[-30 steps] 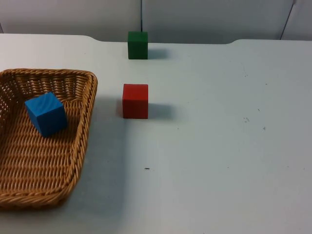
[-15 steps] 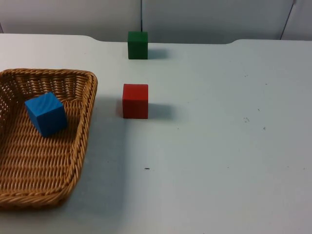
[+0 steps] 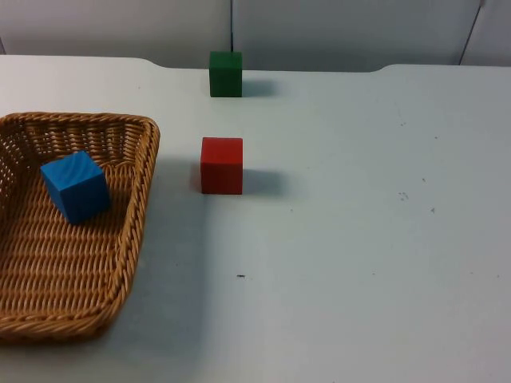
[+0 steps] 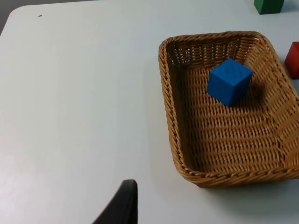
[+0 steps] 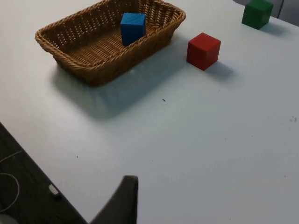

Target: Pick up the basket with the left hand and place the blue cube into the basket with the right hand.

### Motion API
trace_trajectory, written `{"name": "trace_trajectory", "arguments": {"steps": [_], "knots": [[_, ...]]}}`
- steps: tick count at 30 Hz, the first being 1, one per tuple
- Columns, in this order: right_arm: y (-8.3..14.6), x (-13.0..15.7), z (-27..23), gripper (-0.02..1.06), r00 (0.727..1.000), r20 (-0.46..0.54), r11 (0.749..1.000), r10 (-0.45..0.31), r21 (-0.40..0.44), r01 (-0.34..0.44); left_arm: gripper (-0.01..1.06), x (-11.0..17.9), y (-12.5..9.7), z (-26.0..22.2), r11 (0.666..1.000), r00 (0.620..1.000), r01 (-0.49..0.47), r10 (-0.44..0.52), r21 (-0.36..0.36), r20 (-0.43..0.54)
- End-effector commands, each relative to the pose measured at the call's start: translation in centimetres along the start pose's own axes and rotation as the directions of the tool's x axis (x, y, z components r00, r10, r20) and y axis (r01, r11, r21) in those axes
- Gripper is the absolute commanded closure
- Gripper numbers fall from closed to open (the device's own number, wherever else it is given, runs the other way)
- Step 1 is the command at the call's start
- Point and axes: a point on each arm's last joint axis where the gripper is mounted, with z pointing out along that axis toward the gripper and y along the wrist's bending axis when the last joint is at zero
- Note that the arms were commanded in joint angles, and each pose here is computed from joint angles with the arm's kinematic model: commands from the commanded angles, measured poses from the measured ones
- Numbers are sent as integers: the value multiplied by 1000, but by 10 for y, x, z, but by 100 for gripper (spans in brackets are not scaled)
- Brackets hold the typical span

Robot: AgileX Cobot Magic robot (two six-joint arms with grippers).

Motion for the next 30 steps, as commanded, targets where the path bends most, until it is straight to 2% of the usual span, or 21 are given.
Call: {"name": "trace_trajectory", "arguments": {"steps": [1, 18, 21, 22, 26, 27, 30], "knots": [[1, 1, 1, 0, 1000, 4, 1000, -3, -7, 3, 0, 0, 0, 0, 1000, 1000, 3, -3, 6, 14], [1, 1, 1, 0, 1000, 5, 1000, 7, 7, -7, 0, -2, 0, 7, 1000, 998, -5, 5, 0, 55], [2, 1, 1, 0, 999, 4, 995, 49, 82, -49, 0, -2, 0, 8, 1000, 998, -5, 5, 0, 60], [2, 1, 1, 0, 999, 4, 995, 49, 82, -49, 0, -2, 0, 8, 1000, 998, -5, 5, 0, 60], [3, 1, 0, 0, 991, 11, 963, 130, 235, -129, 0, -2, 0, 8, 1000, 998, -5, 5, 0, 60], [3, 1, 0, 0, 991, 11, 963, 130, 235, -129, 0, -2, 0, 8, 1000, 998, -5, 5, 0, 60], [4, 1, 0, 0, 983, 22, 926, 182, 334, -179, 0, -2, 0, 8, 1000, 998, -5, 5, 0, 60]]}}
